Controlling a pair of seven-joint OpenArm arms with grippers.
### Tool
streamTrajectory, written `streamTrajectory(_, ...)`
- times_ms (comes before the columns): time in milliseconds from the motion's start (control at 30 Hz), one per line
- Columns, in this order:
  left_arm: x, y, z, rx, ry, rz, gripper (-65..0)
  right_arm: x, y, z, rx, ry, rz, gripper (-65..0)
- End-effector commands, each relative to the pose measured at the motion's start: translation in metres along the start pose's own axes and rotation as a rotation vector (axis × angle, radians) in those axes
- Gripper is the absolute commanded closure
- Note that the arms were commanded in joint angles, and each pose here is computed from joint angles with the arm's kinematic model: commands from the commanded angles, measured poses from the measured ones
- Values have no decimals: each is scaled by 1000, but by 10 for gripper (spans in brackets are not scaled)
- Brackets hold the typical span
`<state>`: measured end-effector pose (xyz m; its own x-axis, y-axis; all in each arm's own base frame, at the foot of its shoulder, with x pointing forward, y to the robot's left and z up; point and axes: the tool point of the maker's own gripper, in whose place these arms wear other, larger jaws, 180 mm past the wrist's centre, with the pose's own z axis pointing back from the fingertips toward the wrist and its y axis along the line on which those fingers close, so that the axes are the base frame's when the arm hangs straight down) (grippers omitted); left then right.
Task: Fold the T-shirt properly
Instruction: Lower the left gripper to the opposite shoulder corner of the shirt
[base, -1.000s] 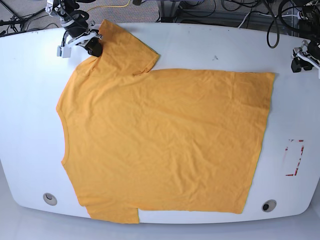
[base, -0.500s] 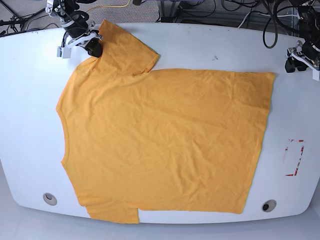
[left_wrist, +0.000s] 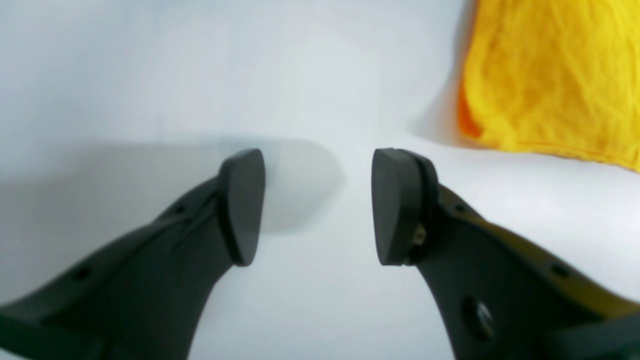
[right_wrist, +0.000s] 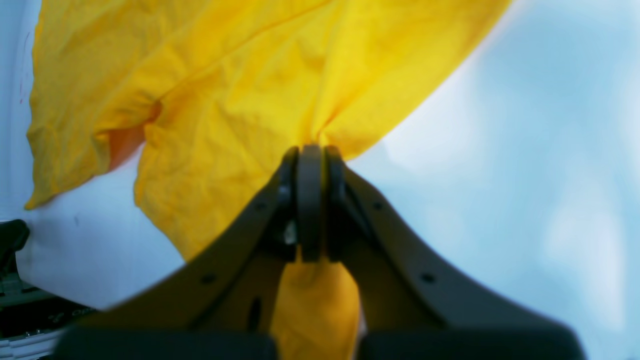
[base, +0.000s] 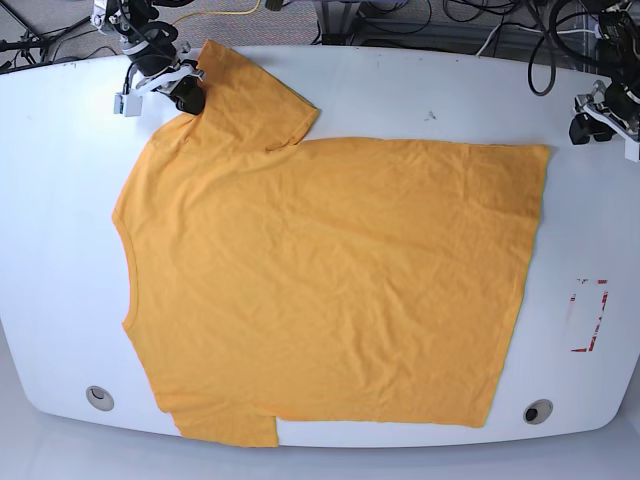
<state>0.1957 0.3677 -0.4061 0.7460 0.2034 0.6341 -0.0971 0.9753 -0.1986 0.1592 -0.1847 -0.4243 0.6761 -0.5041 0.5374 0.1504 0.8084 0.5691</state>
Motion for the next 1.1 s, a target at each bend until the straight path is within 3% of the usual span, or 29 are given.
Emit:
streamTrajectory(0,11,-1,-1,-10,-14,-29,-318,-3,-3,3,-14,19,8,0)
streamTrajectory(433,-3,-33,-23,-91,42,-61,-323,-1,-2,3,-8,16,7,0)
streamTrajectory(1067,-4,-52,-36,-147,57,-67,-333,1,-1,3,-5,10,13,0)
